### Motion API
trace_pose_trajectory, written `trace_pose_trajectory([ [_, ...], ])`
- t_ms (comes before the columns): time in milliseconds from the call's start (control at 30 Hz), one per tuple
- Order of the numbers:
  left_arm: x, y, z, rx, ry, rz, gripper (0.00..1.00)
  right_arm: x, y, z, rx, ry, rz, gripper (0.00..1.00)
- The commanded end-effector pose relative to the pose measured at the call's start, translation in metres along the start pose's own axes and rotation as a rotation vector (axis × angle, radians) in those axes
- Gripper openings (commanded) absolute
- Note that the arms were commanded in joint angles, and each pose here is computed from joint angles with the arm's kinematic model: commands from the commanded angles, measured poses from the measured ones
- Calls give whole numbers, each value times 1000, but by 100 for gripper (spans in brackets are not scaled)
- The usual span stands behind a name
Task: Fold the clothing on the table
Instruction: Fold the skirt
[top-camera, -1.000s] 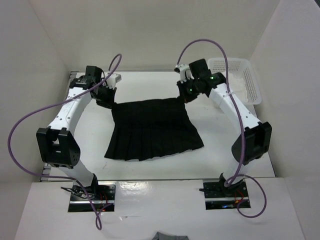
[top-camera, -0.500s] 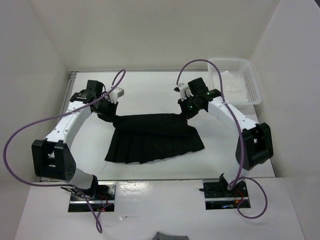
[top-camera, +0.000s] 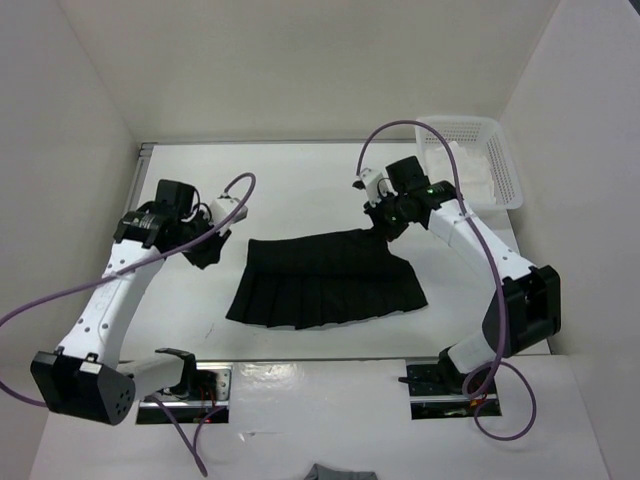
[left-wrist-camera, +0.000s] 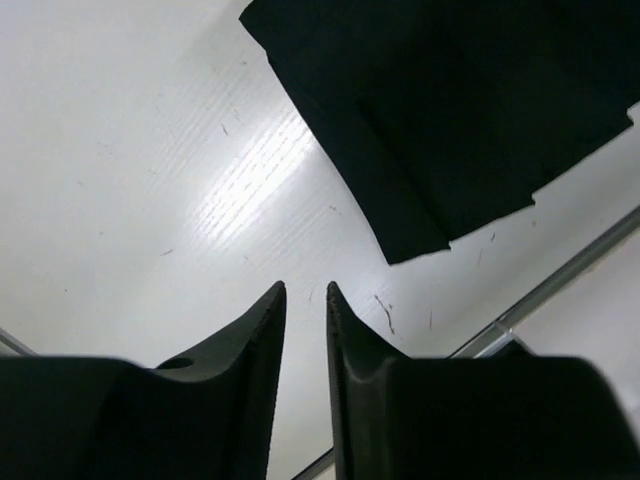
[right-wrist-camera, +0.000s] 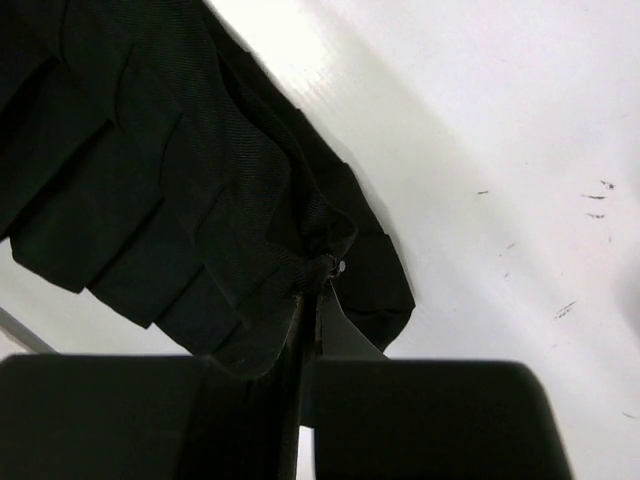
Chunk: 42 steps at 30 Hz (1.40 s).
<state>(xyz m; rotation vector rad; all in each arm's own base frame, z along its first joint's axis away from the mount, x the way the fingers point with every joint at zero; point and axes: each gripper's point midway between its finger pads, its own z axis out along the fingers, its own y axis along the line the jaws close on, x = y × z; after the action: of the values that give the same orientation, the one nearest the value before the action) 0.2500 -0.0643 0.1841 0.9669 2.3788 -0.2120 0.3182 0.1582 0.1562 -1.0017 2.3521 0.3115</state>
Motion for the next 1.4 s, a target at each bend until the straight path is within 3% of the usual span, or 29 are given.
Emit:
trace_pose_trajectory([
  [0, 10, -11, -9, 23, 19, 66, 32, 10, 18, -15, -55, 17, -90, 0],
  [200, 19, -16, -16, 6, 14, 72, 34, 36, 60, -25, -195, 81, -247, 0],
  [467, 23, -16, -30, -59, -18, 69, 37, 63, 113, -50, -298, 145, -421, 8],
  [600, 25, -17, -34, -79, -30, 54, 39, 79, 127, -66, -323, 165, -491, 57],
  [700, 22, -16, -43, -107, -56, 54, 43, 90, 120, -68, -286, 192, -495, 71],
  [767, 24, -14, -49, -143, -67, 49, 47, 93, 118, -69, -275, 192, -512, 73],
  [867, 22, -8, -50, -179, -70, 26, 51, 81, 109, -70, -199, 143, -491, 79],
  [1000, 18, -2, -39, -171, -43, -41, 70, 45, 104, -58, -110, 13, -378, 92],
  [1067, 16, 4, -31, -172, -13, -80, 86, 39, 95, -44, -57, 42, -332, 95],
  [1167, 3, 7, -16, -120, 23, -111, 99, 33, 90, -22, -49, 106, -257, 97],
  [1267, -20, 13, 3, -74, 28, -107, 99, 27, 79, -8, -24, 146, -189, 99],
  [1367, -26, 13, 39, -61, 89, -80, 99, 12, 60, -10, 11, 99, -101, 99],
])
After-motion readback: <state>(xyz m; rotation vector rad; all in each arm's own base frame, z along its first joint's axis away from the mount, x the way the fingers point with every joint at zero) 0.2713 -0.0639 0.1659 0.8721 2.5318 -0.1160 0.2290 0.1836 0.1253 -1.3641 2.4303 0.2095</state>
